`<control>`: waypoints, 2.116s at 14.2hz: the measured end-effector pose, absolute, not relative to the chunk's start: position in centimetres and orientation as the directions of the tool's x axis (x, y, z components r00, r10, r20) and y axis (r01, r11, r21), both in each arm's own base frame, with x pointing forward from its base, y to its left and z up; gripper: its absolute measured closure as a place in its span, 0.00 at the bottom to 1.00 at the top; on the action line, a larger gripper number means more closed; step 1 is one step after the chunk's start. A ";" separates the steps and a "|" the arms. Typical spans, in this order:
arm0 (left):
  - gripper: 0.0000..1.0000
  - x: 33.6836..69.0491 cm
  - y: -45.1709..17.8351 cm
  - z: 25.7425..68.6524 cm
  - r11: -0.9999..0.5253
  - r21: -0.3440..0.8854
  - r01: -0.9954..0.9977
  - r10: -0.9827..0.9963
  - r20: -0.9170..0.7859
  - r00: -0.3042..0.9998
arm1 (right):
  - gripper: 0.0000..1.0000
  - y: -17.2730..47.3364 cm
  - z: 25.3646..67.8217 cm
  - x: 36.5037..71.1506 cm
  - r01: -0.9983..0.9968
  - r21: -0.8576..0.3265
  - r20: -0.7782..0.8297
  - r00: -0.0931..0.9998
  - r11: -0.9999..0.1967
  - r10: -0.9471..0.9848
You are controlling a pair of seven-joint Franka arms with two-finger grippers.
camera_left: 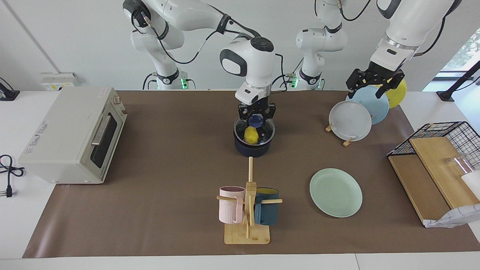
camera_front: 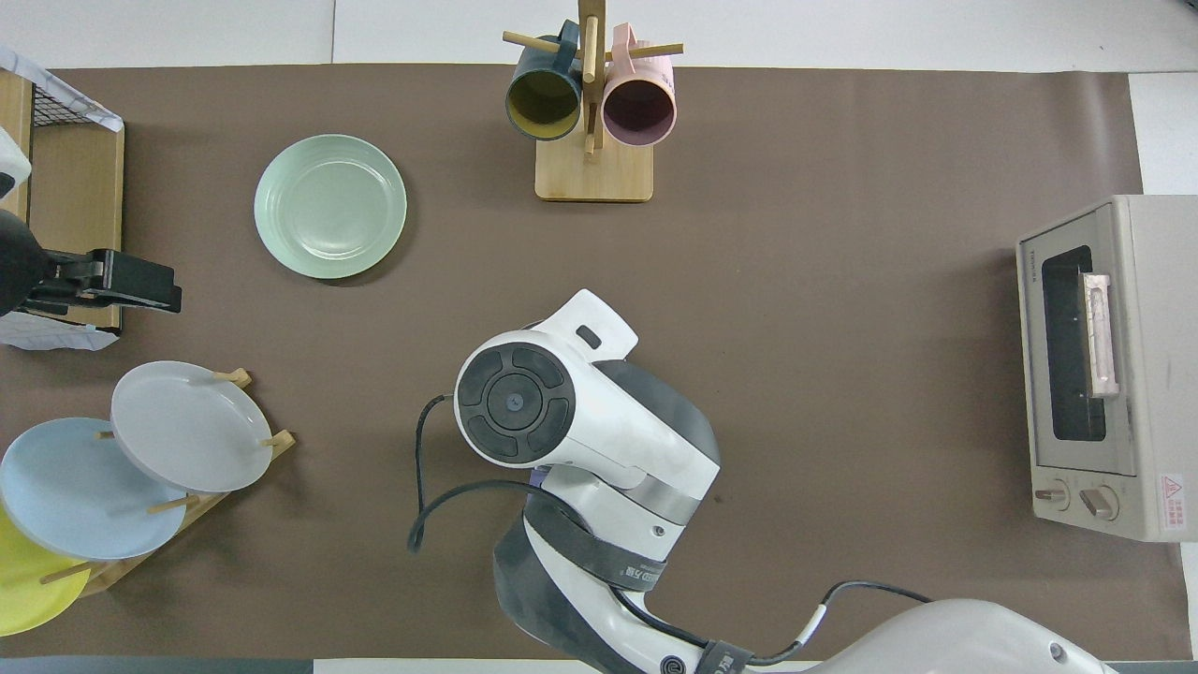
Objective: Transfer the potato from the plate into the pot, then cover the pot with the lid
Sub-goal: 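Lower the glass lid onto the pot with the right gripper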
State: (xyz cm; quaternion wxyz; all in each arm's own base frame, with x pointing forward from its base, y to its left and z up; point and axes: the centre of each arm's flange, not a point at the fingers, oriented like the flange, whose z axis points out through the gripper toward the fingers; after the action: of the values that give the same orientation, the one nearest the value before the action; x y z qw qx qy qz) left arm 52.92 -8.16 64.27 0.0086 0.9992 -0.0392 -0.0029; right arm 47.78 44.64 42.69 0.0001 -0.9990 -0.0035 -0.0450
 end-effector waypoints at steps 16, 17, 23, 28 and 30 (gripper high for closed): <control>0.00 53.0 -8.4 63.5 -0.997 0.015 -0.082 -0.082 -0.037 0.996 | 0.34 44.7 40.8 47.0 0.030 0.010 0.092 0.995 -0.999 0.031; 0.00 53.0 -8.4 63.5 -0.997 0.015 -0.082 -0.082 -0.037 0.996 | 0.34 44.7 40.8 47.0 0.031 0.011 0.094 0.995 -0.999 0.032; 0.00 53.0 -8.1 63.5 -0.997 0.015 -0.077 -0.078 -0.037 0.996 | 0.34 44.6 40.6 47.1 0.045 0.029 0.115 0.992 -0.999 0.048; 0.00 53.0 -8.3 63.3 -0.997 0.015 -0.081 -0.082 -0.042 0.996 | 0.34 44.7 40.5 47.1 0.049 0.023 0.122 0.991 -0.999 0.052; 0.00 53.0 -8.4 63.3 -0.996 0.015 -0.083 -0.083 -0.042 0.996 | 0.34 44.8 40.5 47.0 0.048 0.018 0.125 0.991 -0.999 0.050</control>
State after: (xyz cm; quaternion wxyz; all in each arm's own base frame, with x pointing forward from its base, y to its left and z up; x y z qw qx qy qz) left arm 52.95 -8.42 63.26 0.0066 0.9989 -0.0415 -0.0214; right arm 47.04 44.76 40.48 -0.0075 -0.9977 -0.0244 -0.0626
